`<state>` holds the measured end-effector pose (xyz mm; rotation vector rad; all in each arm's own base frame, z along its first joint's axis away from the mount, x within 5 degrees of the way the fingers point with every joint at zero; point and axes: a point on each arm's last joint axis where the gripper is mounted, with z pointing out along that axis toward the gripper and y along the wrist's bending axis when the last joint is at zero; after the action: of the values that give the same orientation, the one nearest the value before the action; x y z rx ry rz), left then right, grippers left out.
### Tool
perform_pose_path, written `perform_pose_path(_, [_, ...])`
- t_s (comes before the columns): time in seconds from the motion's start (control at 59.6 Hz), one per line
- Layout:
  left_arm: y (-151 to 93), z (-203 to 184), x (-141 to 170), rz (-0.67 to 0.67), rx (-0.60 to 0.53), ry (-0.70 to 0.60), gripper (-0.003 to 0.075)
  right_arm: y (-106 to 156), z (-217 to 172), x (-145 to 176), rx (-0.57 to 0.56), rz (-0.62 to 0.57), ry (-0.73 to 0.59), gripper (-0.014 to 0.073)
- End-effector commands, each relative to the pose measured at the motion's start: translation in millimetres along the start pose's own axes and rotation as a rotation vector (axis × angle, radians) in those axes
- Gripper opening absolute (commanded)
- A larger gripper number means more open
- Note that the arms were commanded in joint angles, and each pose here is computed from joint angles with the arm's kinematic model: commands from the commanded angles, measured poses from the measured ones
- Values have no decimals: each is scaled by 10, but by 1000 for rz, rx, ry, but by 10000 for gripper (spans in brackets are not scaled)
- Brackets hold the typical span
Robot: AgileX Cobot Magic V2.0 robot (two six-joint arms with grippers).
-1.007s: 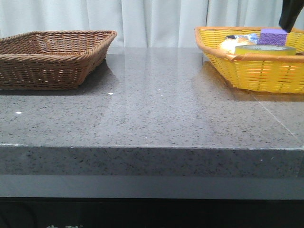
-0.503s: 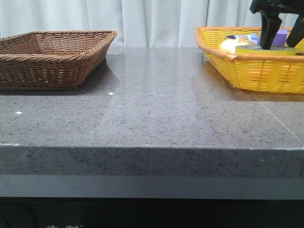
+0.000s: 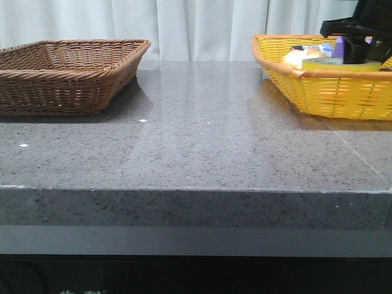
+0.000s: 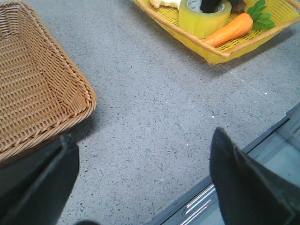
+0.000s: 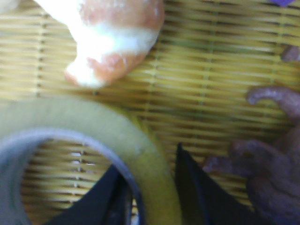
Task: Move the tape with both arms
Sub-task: 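Reach the right gripper into the yellow basket and grasp the tape roll, then lift the tape roll out and set it on the table center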
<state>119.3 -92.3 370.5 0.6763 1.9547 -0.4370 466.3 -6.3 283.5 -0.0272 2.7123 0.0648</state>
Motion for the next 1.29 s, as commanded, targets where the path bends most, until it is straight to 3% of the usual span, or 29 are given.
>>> perform_pose_path(0.0, [-17, -65, -156, -4, 11, -99, 566, -3, -456, -107, 5, -8, -142, 144])
perform_pose_path(0.151, [-17, -65, -156, -4, 11, -99, 566, 13, -657, -100, 2, -8, -177, 144])
perform_pose_path(0.419, [-17, -65, -156, -4, 11, -99, 566, 131, -1374, -13, -52, -6, -311, 144])
perform_pose_path(0.57, [-17, -65, -156, -4, 11, -99, 566, 375, -1752, 72, -109, -83, -394, 144])
perform_pose_path(0.688, [-17, -65, -156, -4, 11, -99, 566, 742, -1948, 154, -165, -193, -438, 144])
perform_pose_path(0.99, [-17, -65, -156, -4, 11, -99, 566, 1712, -1918, 376, -306, -435, -405, 144])
perform_pose_path(1.275, [-17, -65, -156, -4, 11, -99, 565, 2115, -1536, 433, -311, -527, -314, 144])
